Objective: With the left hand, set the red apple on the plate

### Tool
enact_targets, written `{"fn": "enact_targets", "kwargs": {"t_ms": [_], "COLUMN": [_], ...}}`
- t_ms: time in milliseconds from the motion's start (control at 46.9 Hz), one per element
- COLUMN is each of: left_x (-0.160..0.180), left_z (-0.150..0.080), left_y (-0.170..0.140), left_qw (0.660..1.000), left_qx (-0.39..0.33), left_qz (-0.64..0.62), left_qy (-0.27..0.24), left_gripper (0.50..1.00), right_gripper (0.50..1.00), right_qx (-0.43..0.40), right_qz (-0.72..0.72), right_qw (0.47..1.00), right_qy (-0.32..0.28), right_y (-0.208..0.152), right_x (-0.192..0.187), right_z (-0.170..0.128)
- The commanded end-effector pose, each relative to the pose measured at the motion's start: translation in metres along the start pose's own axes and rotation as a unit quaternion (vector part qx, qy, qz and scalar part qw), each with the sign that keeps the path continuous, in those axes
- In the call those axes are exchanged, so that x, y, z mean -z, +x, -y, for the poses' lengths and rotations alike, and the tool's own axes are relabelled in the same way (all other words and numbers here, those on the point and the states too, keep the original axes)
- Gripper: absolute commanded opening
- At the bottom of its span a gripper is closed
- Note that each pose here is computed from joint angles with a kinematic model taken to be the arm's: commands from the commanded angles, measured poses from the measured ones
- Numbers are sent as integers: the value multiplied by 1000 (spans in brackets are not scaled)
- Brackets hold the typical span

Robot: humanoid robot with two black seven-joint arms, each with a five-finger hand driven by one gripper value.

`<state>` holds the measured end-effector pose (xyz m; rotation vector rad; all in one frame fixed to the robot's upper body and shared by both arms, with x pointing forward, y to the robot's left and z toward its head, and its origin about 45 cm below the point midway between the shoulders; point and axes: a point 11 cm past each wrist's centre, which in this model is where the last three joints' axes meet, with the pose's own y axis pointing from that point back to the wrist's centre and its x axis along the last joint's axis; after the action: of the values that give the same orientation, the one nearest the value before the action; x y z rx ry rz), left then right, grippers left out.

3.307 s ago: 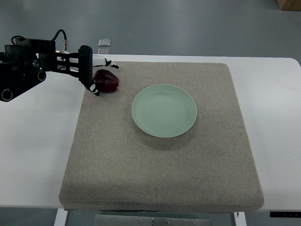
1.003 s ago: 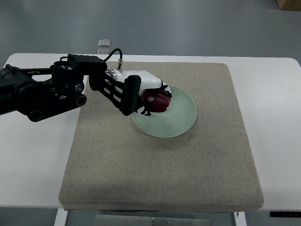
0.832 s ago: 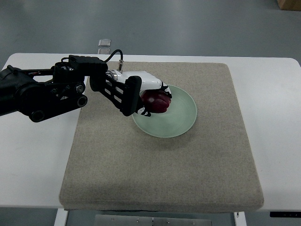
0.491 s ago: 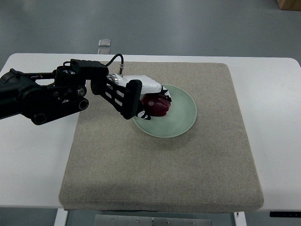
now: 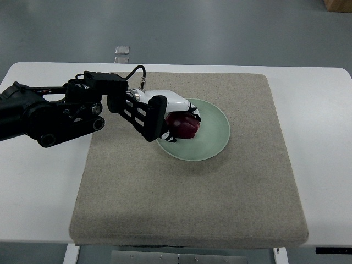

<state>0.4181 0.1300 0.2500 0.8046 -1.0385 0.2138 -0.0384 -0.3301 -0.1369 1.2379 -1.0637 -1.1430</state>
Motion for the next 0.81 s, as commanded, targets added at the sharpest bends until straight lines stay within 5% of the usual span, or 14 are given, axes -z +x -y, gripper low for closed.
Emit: {"fn": "enact_targets", "kwargs": {"t_ms": [0,85,469,789], "left_x": [1,1,5,44], "left_z": [-1,-1,-8,-46], "left_y": [0,1,15,66], "left_qw": [1000,1000,999,967], "left_qx": [1,1,-17,-140], "left_qz": [0,-1,-27,-215], "left_qy": [1,1,3,11], "left_gripper": [887,958,964,996], "right_gripper": [964,964,964,964], "right_qx": [0,0,0,0], "right_qz": [1,0,1,0], "right_qw": [1000,1000,1000,1000], "right_qy": [0,-1,0,0], "right_y": [0,0,0,0], "right_x": [0,0,0,0], "right_z": [0,0,0,0]}}
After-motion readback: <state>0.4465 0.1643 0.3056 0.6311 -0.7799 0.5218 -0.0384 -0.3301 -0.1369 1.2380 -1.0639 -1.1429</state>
